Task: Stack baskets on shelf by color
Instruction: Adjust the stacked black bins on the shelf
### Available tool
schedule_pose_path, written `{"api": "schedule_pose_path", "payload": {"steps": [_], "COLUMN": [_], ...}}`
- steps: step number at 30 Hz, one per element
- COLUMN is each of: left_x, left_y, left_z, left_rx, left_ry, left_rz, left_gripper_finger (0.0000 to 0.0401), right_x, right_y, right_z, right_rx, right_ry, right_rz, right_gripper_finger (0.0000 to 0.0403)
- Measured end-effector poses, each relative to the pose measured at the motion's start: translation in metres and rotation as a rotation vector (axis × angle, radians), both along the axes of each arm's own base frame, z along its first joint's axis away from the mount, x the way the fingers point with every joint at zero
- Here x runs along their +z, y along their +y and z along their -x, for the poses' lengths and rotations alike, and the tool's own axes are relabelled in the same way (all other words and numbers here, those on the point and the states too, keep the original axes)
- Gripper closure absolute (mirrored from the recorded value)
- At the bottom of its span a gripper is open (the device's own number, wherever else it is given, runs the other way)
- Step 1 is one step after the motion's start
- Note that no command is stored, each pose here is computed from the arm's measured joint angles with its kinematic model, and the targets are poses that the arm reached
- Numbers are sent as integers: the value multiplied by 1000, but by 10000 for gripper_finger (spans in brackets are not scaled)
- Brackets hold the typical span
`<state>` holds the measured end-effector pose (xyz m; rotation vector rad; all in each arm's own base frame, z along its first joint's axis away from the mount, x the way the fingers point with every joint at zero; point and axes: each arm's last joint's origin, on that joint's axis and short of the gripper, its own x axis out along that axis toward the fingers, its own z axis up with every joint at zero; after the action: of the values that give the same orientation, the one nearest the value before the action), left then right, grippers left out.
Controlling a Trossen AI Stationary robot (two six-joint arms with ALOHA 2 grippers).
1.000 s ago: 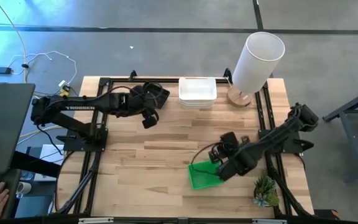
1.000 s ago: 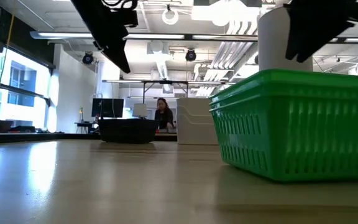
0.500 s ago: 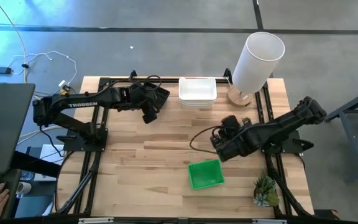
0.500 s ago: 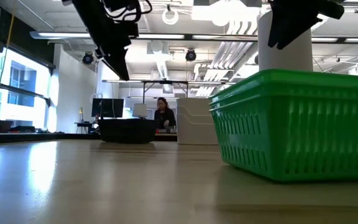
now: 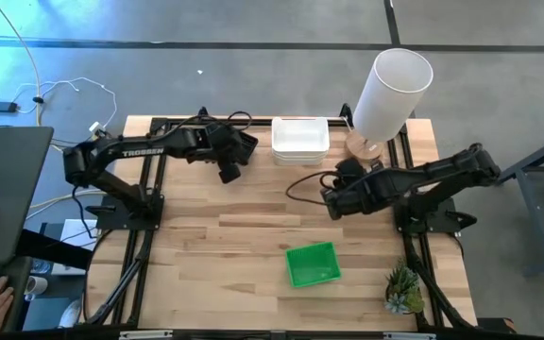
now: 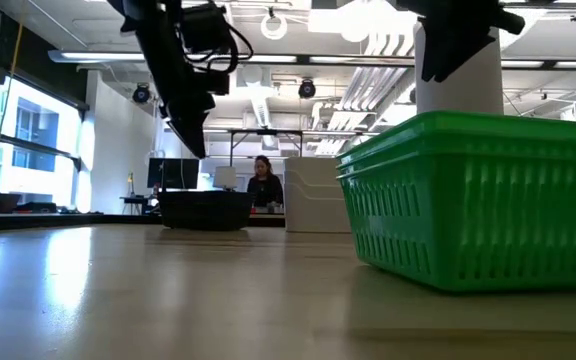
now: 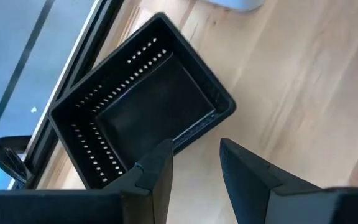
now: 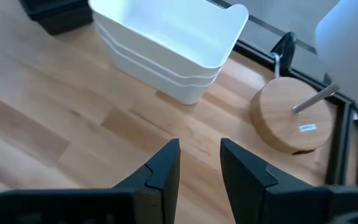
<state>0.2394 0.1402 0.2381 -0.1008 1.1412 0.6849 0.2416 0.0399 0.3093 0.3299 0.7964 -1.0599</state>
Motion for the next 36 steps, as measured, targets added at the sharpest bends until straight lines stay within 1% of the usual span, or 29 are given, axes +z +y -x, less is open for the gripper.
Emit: {"api": "schedule_pose_path", "payload": {"steps": [9,15,25,32,36], "left_x": [-22,-35,-54,-68,-69], "left_y": [14,17,21,27,29], "left_z": [-4,-8,-14,-24,-27], "left_rx": [15,-17,-53,-53,-53], "left_ry": [72,93,159,136,126], "left_rz": [49,114,127,112,105], "left_gripper_finger": [282,282,282,282,282], "right_x": [0,0,0,0,0], "right_y": [-25,-41,-62,-66,-66], "right_z": [-3,-3,-2,-2,-3], "right_rx": [-8,-16,-63,-71,-61], "right_ry": [85,140,176,185,183], "right_rz": [24,36,35,35,33], "right_gripper_finger": [300,300,300,300,300]}}
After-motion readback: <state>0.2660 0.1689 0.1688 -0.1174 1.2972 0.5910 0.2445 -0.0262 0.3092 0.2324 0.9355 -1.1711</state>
